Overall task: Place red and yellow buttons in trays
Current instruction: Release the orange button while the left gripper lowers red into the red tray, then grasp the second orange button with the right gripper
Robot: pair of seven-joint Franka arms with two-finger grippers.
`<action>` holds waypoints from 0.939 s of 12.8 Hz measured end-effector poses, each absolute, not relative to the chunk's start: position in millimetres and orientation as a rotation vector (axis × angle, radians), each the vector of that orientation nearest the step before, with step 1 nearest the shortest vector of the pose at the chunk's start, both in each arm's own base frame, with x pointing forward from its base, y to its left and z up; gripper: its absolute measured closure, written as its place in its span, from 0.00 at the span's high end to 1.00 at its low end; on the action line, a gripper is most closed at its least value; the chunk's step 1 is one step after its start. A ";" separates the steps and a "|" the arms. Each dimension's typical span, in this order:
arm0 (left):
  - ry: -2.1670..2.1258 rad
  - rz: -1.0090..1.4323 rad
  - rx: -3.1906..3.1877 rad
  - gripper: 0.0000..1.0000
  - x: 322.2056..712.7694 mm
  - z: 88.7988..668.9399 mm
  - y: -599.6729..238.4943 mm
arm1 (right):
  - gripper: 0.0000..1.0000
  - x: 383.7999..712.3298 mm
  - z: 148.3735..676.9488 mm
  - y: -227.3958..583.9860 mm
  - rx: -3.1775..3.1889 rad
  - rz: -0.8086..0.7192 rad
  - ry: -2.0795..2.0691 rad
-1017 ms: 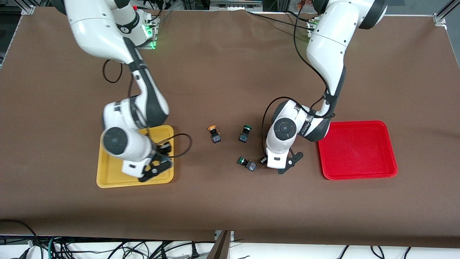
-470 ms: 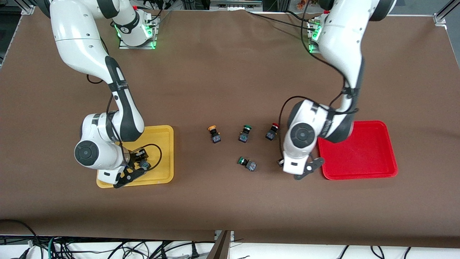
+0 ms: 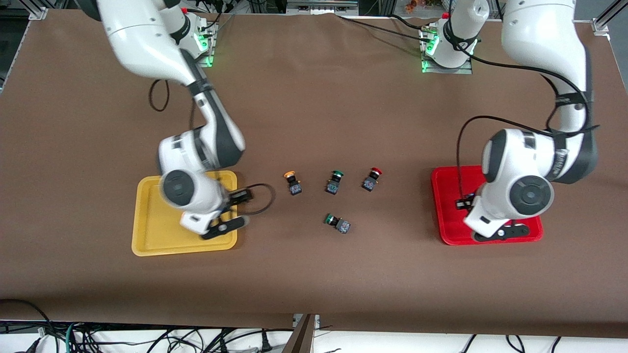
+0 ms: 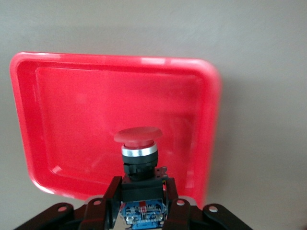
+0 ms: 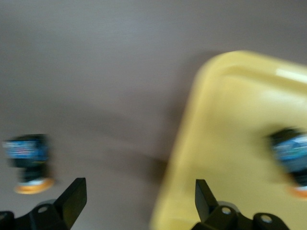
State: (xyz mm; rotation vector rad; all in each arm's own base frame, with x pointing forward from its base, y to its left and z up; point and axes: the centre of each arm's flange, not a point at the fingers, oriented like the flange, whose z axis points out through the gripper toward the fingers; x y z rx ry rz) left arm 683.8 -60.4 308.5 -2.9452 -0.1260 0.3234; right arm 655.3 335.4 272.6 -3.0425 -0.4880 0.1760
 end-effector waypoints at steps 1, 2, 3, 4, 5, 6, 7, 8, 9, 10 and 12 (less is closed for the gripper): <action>-0.054 0.309 -2.961 0.41 680.6 290.1 -42.2 | 1.00 636.4 269.3 372.6 -3.046 0.169 -0.453; -0.004 0.265 -2.975 0.41 675.7 270.9 -31.6 | 1.00 621.8 262.4 397.2 -3.051 0.157 -0.428; 0.025 0.219 -2.985 0.41 667.9 250.6 -28.3 | 1.00 610.8 250.5 411.4 -3.055 0.145 -0.396; 0.045 0.182 -2.993 0.41 657.5 230.6 -30.9 | 1.00 602.5 234.8 418.1 -3.059 0.130 -0.355; 0.060 0.161 -2.999 0.41 648.0 216.0 -34.7 | 1.00 594.1 216.8 422.8 -3.062 0.109 -0.314; 0.069 0.155 -3.002 0.48 641.9 208.9 -37.0 | 1.00 584.0 199.4 427.8 -3.064 0.088 -0.289; 0.072 0.152 -3.005 0.58 639.3 209.3 -38.2 | 1.00 573.4 184.7 432.7 -3.067 0.071 -0.274; 0.074 0.142 -3.008 0.68 639.8 215.0 -39.8 | 1.00 564.3 174.4 436.6 -3.068 0.060 -0.273; 0.079 0.129 -3.013 0.79 640.8 225.4 -43.2 | 0.93 559.3 169.0 438.0 -3.069 0.055 -0.275; 0.093 0.128 -3.022 0.89 641.3 241.5 -51.7 | 0.80 560.2 169.6 436.5 -3.070 0.049 -0.272; 0.152 0.186 -3.047 1.00 638.9 288.6 -88.0 | 0.56 565.7 176.0 431.6 -3.071 0.035 -0.259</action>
